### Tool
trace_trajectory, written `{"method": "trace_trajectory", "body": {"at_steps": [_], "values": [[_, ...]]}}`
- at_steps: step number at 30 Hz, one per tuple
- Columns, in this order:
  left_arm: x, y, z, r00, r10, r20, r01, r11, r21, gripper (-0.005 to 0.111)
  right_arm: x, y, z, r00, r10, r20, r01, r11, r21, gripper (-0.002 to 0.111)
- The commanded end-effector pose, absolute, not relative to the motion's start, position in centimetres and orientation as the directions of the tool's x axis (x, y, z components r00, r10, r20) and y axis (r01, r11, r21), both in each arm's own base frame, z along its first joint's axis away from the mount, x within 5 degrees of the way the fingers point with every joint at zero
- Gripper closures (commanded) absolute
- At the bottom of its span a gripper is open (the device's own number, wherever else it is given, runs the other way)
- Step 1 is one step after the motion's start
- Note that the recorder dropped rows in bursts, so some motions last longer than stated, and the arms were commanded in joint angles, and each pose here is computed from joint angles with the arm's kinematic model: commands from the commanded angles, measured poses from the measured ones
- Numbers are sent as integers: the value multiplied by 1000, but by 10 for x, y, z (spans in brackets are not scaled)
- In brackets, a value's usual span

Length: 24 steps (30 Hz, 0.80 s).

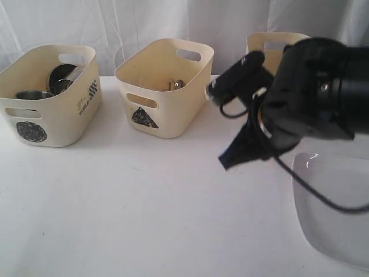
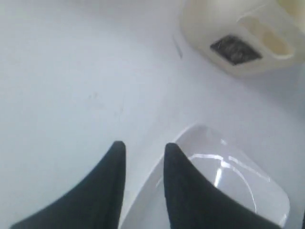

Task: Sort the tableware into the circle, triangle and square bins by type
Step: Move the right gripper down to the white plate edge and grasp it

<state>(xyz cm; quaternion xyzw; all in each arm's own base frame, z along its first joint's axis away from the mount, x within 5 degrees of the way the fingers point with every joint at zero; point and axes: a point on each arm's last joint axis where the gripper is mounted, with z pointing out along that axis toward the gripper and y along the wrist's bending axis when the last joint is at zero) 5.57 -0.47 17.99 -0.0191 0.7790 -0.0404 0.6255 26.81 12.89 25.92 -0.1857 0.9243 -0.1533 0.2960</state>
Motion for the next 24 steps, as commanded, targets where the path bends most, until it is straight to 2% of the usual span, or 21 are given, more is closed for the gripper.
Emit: {"method": "trace_trajectory", "body": {"at_steps": [1,5,10,12,24], "values": [[55,-5,180,-211,-93,-973,27,994,-101,107,228,142,236,-773,-560,-298,-386,788,-480,81],[55,-5,180,-211,-93,-973,27,994,-101,107,205,148,222,-777,-585,-233,-409,750,-519,79],[55,-5,180,-211,-93,-973,27,994,-101,107,182,149,206,-805,-557,-203,-375,744,-553,58],[55,-5,180,-211,-93,-973,27,994,-101,107,175,149,201,-801,-567,-191,-384,733,-562,54],[55,-5,180,-211,-93,-973,27,994,-101,107,162,130,179,-819,-553,-155,-352,697,-625,54]]}}
